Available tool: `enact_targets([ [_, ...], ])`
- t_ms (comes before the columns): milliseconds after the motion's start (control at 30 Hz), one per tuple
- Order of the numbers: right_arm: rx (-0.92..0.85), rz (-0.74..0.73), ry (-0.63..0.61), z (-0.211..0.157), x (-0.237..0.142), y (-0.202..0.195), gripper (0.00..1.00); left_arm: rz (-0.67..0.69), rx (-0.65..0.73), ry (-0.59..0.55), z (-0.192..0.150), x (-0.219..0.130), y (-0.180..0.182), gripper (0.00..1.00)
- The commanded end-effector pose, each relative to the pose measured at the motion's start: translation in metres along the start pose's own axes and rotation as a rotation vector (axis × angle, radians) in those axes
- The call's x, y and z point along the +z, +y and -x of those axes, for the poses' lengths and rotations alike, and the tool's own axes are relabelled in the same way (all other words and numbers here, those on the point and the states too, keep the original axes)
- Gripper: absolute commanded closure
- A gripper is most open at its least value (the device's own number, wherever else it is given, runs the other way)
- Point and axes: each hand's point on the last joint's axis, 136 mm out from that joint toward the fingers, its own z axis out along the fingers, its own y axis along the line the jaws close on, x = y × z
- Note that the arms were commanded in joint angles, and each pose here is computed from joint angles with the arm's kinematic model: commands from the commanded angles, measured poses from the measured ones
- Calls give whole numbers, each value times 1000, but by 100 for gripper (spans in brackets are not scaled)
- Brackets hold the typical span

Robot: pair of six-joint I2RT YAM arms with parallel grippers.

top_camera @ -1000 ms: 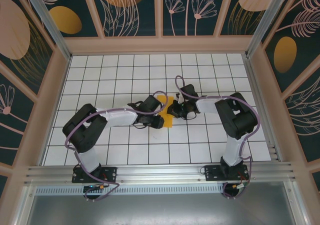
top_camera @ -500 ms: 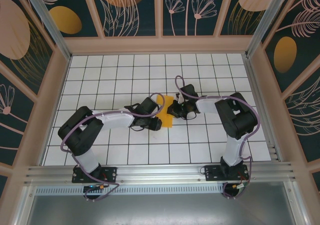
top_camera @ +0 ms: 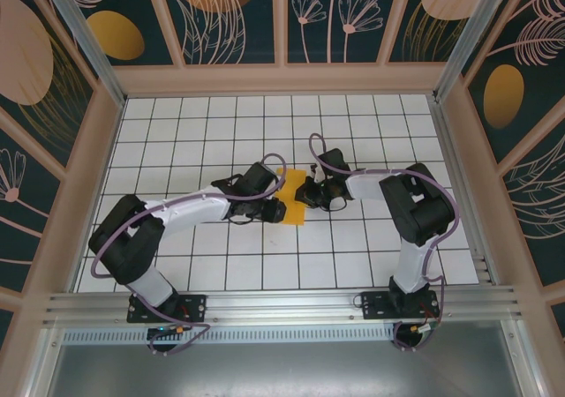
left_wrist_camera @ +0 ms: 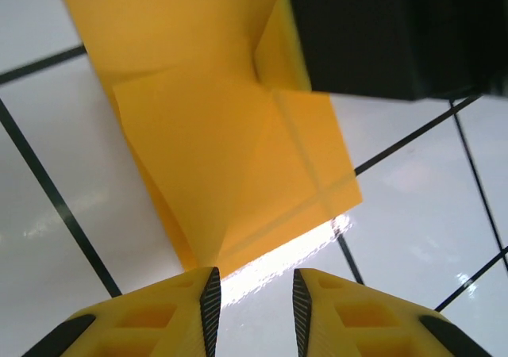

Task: Fold a paper plane with a square sheet of paper (fold left side to right side)
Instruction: Fold the triangle a second time at the center of the table.

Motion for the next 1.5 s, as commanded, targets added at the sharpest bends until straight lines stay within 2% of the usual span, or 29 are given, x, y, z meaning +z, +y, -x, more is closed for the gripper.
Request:
enact_targets([
  [0, 65, -207, 31, -19, 10, -56, 89, -74, 6, -28, 17, -5, -17, 67],
  [333, 62, -206, 31, -19, 10, -55, 89, -70, -18, 37, 12, 30, -1, 68],
  [600, 60, -205, 33, -19, 10, -55, 89, -68, -44, 104, -12, 43, 9, 68],
  [700, 47, -199, 28, -17, 9, -52, 89, -68, -61, 143, -30, 46, 14, 69],
  [967, -53, -69, -43, 5, -7, -5, 89, -36, -83, 198, -55, 50, 27, 70],
  [1133, -116, -21, -83, 13, -26, 21, 90, -27, -86, 202, -57, 50, 30, 70],
  [1267, -125, 10, -16, -2, -24, 27, 97, -30, -83, 193, -53, 50, 28, 70],
  [1467, -122, 52, 76, -26, -6, 31, 98, -28, -82, 194, -53, 50, 28, 71],
])
